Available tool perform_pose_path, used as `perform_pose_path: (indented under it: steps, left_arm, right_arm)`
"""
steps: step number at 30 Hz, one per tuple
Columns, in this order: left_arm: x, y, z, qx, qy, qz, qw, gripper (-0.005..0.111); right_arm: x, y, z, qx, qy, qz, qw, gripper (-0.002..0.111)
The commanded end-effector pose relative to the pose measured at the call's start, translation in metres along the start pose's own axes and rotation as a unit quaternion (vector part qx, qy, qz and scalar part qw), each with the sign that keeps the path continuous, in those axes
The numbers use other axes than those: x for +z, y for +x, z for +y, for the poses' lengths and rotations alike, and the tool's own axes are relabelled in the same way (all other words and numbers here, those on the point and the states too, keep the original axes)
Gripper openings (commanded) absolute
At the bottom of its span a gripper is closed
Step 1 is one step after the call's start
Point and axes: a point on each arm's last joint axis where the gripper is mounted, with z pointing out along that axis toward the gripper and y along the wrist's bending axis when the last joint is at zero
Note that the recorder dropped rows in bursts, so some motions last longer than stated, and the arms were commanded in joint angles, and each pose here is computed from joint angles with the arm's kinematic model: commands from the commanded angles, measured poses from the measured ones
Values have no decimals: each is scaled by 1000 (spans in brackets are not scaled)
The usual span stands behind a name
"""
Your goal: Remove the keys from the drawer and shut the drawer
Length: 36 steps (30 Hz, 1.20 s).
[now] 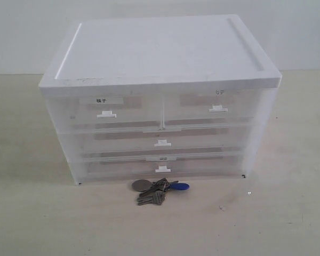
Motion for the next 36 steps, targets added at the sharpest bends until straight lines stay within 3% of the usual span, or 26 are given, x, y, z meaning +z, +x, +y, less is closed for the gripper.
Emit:
perform_pose_path:
  steps: [1, 11, 36]
  left_arm:
    - [0, 1, 0, 1, -1, 0, 1000, 4]
    - [0, 1, 0, 1, -1, 0, 1000, 4]
    - [0, 1, 0, 1, -1, 0, 1000, 4]
  right_arm:
    - [-1, 10, -1, -22, 7, 47, 999, 0]
    - [-2, 19, -2, -85, 5, 95, 992, 0]
    - [-2, 20, -2, -73, 6, 100, 992, 0]
